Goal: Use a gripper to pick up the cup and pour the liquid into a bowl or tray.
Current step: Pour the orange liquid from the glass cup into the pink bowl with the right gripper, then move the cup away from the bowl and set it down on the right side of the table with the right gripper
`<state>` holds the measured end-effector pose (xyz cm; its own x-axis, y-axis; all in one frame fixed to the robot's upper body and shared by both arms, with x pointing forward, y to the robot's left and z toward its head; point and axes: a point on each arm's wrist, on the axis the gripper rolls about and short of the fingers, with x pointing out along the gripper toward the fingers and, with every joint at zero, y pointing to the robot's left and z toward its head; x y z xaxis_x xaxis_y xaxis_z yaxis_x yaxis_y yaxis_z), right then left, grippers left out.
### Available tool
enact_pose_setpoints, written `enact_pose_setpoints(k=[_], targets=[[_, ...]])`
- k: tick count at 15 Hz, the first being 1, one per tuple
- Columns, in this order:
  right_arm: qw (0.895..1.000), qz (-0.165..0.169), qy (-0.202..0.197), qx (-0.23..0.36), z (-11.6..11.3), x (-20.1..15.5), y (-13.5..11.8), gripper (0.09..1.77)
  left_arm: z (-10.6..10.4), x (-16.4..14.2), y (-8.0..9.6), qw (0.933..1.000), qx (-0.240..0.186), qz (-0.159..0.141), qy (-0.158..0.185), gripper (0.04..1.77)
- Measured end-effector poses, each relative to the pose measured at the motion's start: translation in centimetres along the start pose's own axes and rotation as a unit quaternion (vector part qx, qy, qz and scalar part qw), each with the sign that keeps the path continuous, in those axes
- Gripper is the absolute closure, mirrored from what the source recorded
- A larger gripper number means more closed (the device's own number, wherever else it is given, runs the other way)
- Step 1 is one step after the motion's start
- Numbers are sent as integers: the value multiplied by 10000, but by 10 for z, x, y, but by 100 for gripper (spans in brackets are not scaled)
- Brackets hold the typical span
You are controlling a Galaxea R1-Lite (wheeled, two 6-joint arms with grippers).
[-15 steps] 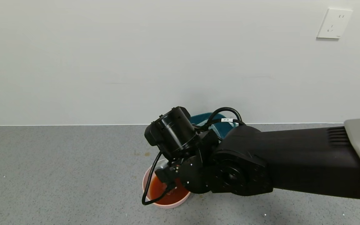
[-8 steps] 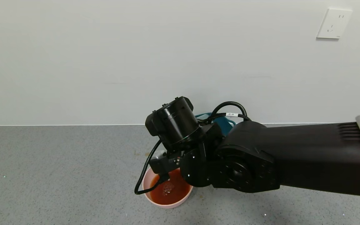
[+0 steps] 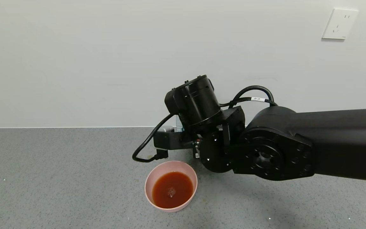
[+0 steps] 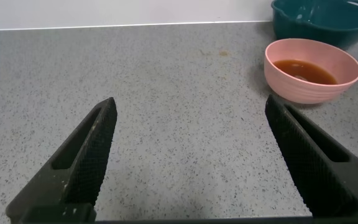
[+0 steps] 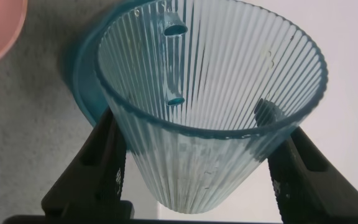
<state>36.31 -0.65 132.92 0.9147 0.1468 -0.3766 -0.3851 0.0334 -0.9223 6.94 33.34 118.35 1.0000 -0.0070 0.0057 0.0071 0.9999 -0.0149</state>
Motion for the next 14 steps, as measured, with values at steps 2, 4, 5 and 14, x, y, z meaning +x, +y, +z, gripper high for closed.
enact_pose_setpoints(k=[2, 4, 5, 14], targets=[[9972, 72, -182, 723, -11, 2, -10, 53, 0, 0, 0, 10000, 1, 0, 0, 9], [9871, 224, -418, 1528, -21, 3, -19, 53, 0, 0, 0, 10000, 0, 0, 0, 9], [9799, 277, -435, 1925, -26, 3, -21, 53, 0, 0, 0, 10000, 0, 1, 2, 9], [9075, 626, -79, 4152, -94, -22, -26, 53, 0, 0, 0, 10000, 0, 1, 0, 9]])
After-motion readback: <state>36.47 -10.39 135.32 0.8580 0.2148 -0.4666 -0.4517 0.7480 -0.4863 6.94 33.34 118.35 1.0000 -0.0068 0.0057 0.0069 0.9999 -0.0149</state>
